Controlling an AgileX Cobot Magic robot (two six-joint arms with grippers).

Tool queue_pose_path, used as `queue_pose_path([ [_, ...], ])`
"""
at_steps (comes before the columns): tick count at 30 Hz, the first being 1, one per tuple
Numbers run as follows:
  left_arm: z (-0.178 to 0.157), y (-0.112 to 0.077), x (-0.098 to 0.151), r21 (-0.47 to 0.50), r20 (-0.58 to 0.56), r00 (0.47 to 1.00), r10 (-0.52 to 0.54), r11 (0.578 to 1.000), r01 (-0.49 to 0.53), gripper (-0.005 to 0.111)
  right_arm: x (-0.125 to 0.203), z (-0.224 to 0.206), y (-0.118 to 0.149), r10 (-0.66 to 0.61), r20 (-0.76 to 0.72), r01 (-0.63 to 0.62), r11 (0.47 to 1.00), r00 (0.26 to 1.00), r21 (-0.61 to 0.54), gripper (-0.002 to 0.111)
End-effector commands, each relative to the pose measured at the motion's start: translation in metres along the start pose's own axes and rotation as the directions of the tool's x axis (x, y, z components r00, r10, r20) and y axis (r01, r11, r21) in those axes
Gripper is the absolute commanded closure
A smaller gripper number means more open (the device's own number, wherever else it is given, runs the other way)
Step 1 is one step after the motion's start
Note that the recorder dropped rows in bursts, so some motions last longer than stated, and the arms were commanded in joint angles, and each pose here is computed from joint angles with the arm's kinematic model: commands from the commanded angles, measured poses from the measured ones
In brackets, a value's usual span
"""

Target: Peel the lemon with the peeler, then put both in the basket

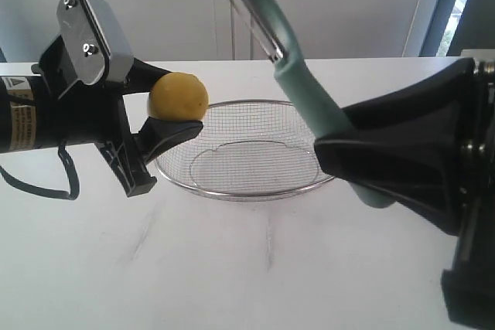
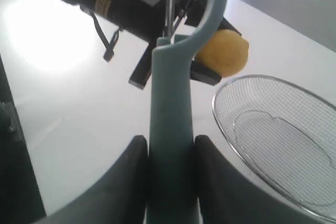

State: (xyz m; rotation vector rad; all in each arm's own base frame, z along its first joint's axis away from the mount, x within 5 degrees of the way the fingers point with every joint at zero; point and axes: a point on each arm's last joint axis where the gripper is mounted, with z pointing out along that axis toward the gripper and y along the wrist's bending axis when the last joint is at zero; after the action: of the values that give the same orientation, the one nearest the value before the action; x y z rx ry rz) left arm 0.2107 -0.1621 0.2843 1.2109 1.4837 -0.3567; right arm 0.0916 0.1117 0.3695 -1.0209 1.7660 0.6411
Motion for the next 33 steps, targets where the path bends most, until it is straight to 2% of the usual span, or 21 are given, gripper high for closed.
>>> queue_pose_path([
  [1, -0.003, 0.001, -0.002, -0.013, 0.003, 1.0, -0.03, 0.999, 0.03, 0.107, 0.006, -0.002, -0.003, -0.089, -0.065, 0.091, 0.995, 0.994, 0.036, 0.108],
  [5, -0.003, 0.005, 0.002, -0.066, -0.038, 0.99, -0.135, 0.989, 0.132, 0.107, 0.007, 0.002, -0.013, -0.07, -0.094, 0.081, 0.989, 0.993, 0.121, 0.108],
  [7, -0.004, 0.01, 0.007, -0.122, -0.07, 0.977, -0.2, 0.974, 0.191, 0.107, 0.008, 0.007, -0.021, -0.018, -0.109, 0.039, 0.981, 0.994, 0.19, 0.108],
  [10, -0.006, 0.016, 0.013, -0.224, -0.103, 0.94, -0.325, 0.928, 0.296, 0.107, 0.012, 0.017, -0.034, 0.074, -0.153, -0.025, 0.954, 0.985, 0.299, 0.108],
  [12, -0.006, 0.018, 0.014, -0.243, -0.112, 0.935, -0.337, 0.921, 0.303, 0.107, 0.015, 0.023, -0.04, 0.128, -0.167, -0.064, 0.936, 0.978, 0.346, 0.108],
  [15, -0.006, 0.021, 0.005, -0.226, -0.105, 0.935, -0.339, 0.924, 0.309, 0.107, 0.02, 0.038, -0.046, 0.17, -0.223, -0.08, 0.928, 0.96, 0.363, 0.108],
  [16, -0.006, 0.024, -0.002, -0.217, -0.071, 0.912, -0.403, 0.899, 0.38, 0.107, 0.022, 0.043, -0.047, 0.175, -0.243, -0.078, 0.929, 0.954, 0.362, 0.108],
  [18, -0.006, 0.024, -0.012, -0.172, -0.029, 0.886, -0.464, 0.875, 0.452, 0.107, 0.026, 0.052, -0.049, 0.184, -0.278, -0.076, 0.93, 0.943, 0.36, 0.108],
  [21, -0.005, 0.022, -0.024, -0.079, -0.005, 0.892, -0.452, 0.889, 0.45, 0.107, 0.03, 0.063, -0.052, 0.194, -0.315, -0.073, 0.931, 0.929, 0.357, 0.108],
  [24, -0.006, 0.025, -0.024, -0.106, -0.003, 0.907, -0.421, 0.902, 0.419, 0.107, 0.032, 0.07, -0.053, 0.198, -0.333, -0.072, 0.932, 0.922, 0.355, 0.108],
  [26, -0.007, 0.031, -0.021, -0.181, -0.031, 0.957, -0.29, 0.943, 0.28, 0.107, 0.032, 0.072, -0.054, 0.196, -0.328, -0.072, 0.932, 0.924, 0.354, 0.108],
  [27, -0.008, 0.036, -0.019, -0.239, -0.065, 0.978, -0.198, 0.955, 0.177, 0.107, 0.032, 0.072, -0.054, 0.198, -0.325, -0.076, 0.933, 0.925, 0.353, 0.108],
  [28, -0.01, 0.043, -0.015, -0.308, -0.108, 0.985, -0.137, 0.946, 0.098, 0.107, 0.031, 0.072, -0.054, 0.197, -0.323, -0.076, 0.933, 0.926, 0.353, 0.108],
  [29, -0.013, 0.05, -0.012, -0.387, -0.147, 0.981, -0.123, 0.92, 0.058, 0.107, 0.031, 0.072, -0.054, 0.197, -0.323, -0.076, 0.933, 0.926, 0.353, 0.108],
  [31, -0.021, 0.062, -0.005, -0.533, -0.197, 0.967, -0.161, 0.846, 0.032, 0.107, 0.031, 0.072, -0.054, 0.197, -0.323, -0.076, 0.933, 0.926, 0.353, 0.108],
  [33, -0.028, 0.068, 0.002, -0.622, -0.24, 0.952, -0.189, 0.783, -0.002, 0.107, 0.031, 0.072, -0.054, 0.197, -0.321, -0.076, 0.933, 0.926, 0.353, 0.108],
])
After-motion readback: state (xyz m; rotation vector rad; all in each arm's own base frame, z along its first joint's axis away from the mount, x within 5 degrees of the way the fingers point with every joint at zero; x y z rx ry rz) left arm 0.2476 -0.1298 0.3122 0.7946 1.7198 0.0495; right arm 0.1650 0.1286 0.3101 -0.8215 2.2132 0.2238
